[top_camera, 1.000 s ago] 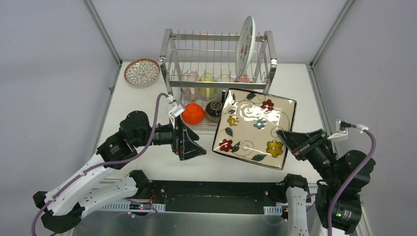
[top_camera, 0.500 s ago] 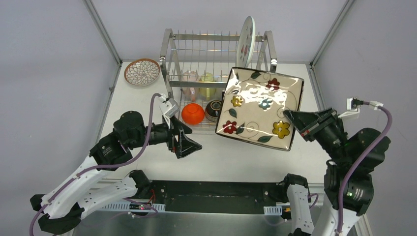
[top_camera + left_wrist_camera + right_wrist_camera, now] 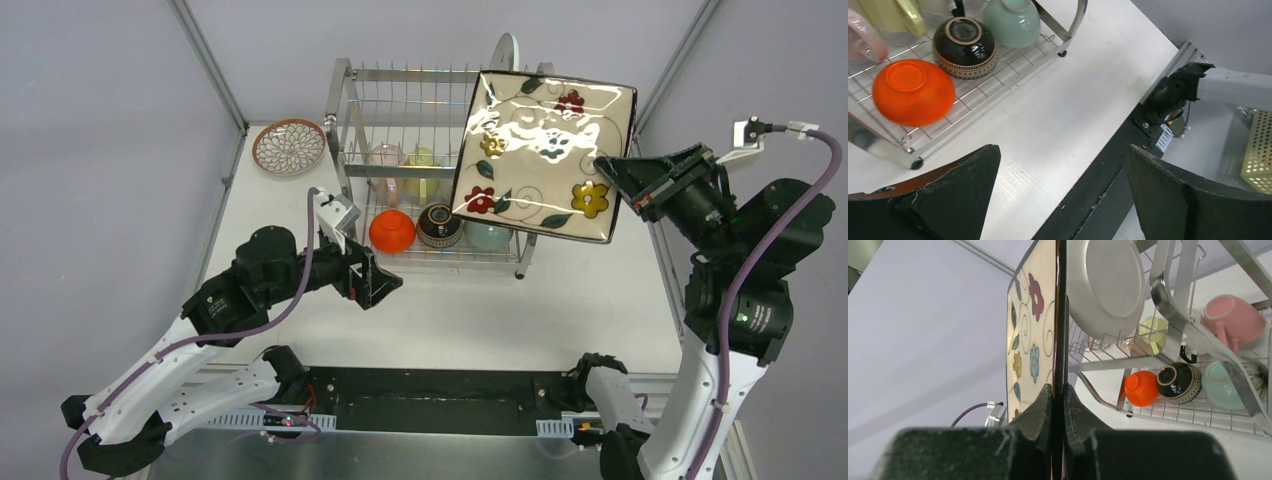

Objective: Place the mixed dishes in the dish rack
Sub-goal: Insert the plate into the dish rack.

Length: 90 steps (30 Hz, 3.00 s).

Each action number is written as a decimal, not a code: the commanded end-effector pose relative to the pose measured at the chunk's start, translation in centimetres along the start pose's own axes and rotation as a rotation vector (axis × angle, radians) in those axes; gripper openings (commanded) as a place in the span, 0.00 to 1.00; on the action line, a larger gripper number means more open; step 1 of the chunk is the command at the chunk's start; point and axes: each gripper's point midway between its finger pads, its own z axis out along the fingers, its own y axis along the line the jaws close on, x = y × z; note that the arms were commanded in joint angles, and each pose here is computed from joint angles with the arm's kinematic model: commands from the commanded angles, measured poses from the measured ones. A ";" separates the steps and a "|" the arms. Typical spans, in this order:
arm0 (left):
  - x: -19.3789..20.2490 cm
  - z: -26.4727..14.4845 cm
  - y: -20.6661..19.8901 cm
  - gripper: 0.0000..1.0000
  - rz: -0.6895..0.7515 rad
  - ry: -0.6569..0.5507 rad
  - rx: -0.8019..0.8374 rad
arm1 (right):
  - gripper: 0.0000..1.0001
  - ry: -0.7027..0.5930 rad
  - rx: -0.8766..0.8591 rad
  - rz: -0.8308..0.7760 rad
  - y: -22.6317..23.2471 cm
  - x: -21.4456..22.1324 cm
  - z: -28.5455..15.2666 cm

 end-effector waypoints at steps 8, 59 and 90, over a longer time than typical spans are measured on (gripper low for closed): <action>-2.1 0.0 1.1 0.99 0.052 -0.048 -0.075 | 0.00 -0.132 -0.194 -0.159 8.6 -7.4 1.4; -23.0 -1.2 -0.5 0.73 0.246 -0.396 -0.231 | 0.00 -0.068 -0.295 -0.238 13.0 -6.0 10.6; -20.1 5.3 -4.9 0.69 1.248 -0.503 0.094 | 0.00 -0.135 -0.263 -0.083 14.8 -3.2 14.7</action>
